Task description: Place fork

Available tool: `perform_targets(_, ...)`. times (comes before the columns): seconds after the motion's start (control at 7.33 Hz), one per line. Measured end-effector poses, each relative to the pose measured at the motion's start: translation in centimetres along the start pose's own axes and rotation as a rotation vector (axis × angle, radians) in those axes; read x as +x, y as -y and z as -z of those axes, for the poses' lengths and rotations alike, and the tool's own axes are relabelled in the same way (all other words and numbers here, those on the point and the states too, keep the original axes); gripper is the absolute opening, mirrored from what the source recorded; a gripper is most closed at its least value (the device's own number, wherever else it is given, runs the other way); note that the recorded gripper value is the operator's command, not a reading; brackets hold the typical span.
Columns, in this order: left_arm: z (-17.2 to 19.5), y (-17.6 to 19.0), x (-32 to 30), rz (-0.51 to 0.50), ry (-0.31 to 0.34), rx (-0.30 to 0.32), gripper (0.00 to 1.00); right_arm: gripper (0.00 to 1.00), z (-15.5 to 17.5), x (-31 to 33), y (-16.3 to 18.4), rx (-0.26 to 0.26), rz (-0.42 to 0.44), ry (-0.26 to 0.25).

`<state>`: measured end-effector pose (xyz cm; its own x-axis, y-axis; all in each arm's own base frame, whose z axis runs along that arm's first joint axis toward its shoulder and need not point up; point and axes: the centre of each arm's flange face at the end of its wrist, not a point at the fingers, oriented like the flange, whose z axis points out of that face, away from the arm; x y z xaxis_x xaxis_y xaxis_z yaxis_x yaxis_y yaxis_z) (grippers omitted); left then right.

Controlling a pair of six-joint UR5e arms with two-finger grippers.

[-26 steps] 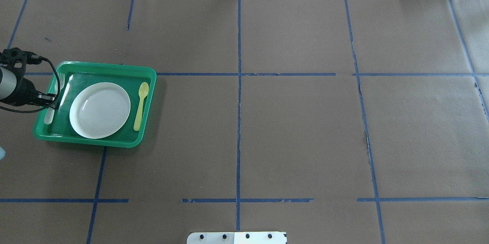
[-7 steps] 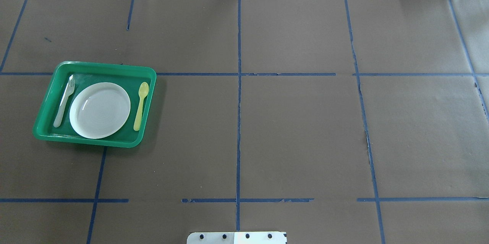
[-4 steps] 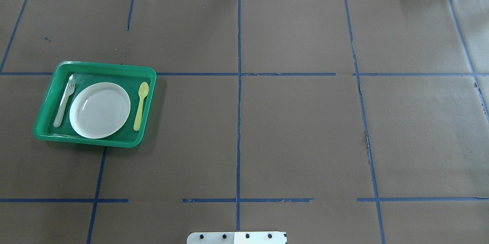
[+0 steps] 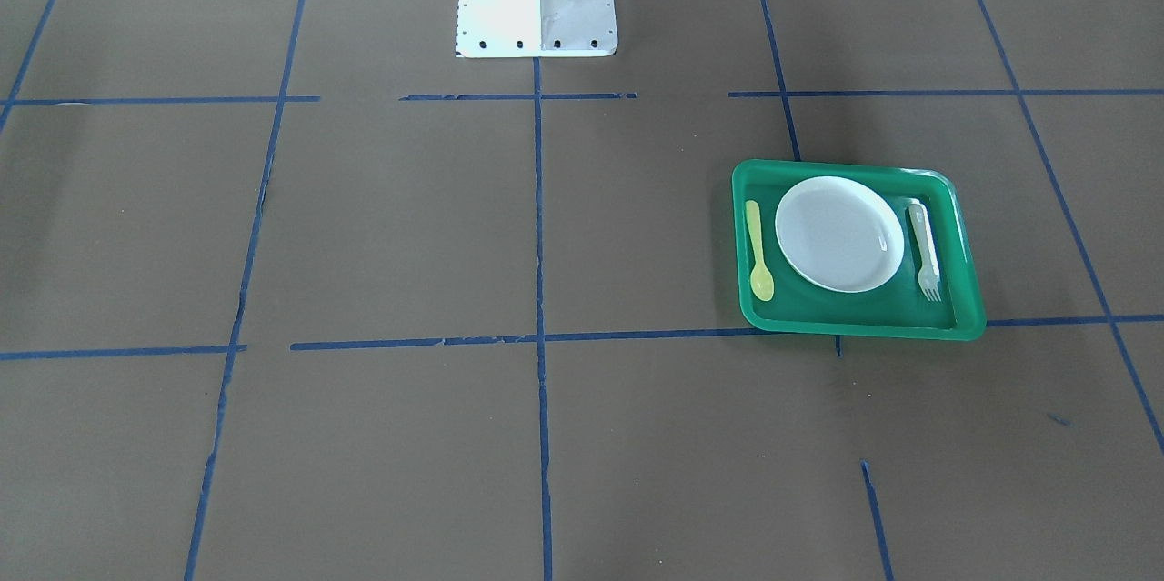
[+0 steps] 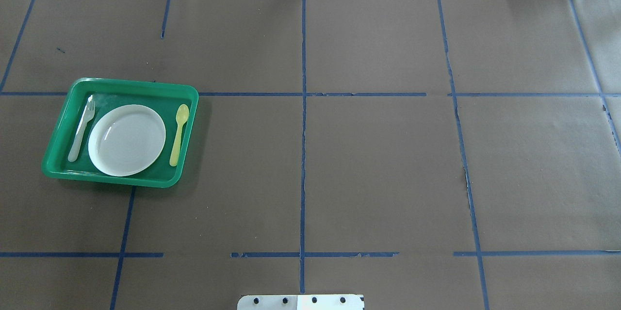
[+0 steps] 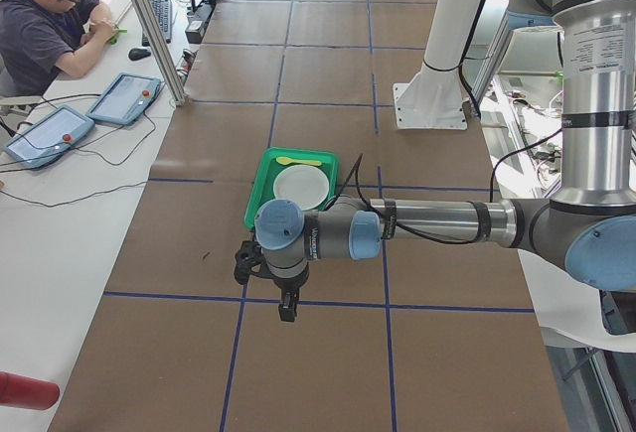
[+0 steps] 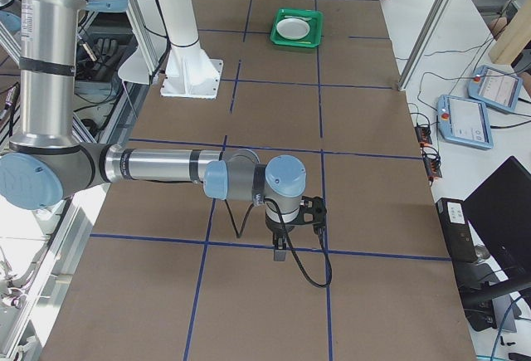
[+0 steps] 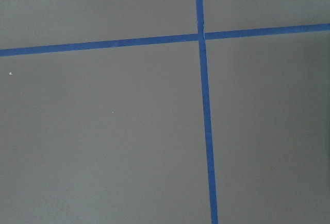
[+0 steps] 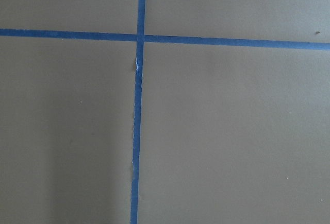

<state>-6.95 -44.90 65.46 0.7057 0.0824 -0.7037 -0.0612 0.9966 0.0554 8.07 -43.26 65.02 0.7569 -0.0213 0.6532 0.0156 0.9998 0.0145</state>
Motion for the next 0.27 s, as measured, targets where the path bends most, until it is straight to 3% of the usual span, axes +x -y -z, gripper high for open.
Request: perform_targets(0.27, 0.1, 0.11, 0.02, 0.0, 0.0, 0.002, 1.0, 1.0, 0.01, -0.01, 0.0, 0.0, 0.0, 0.0)
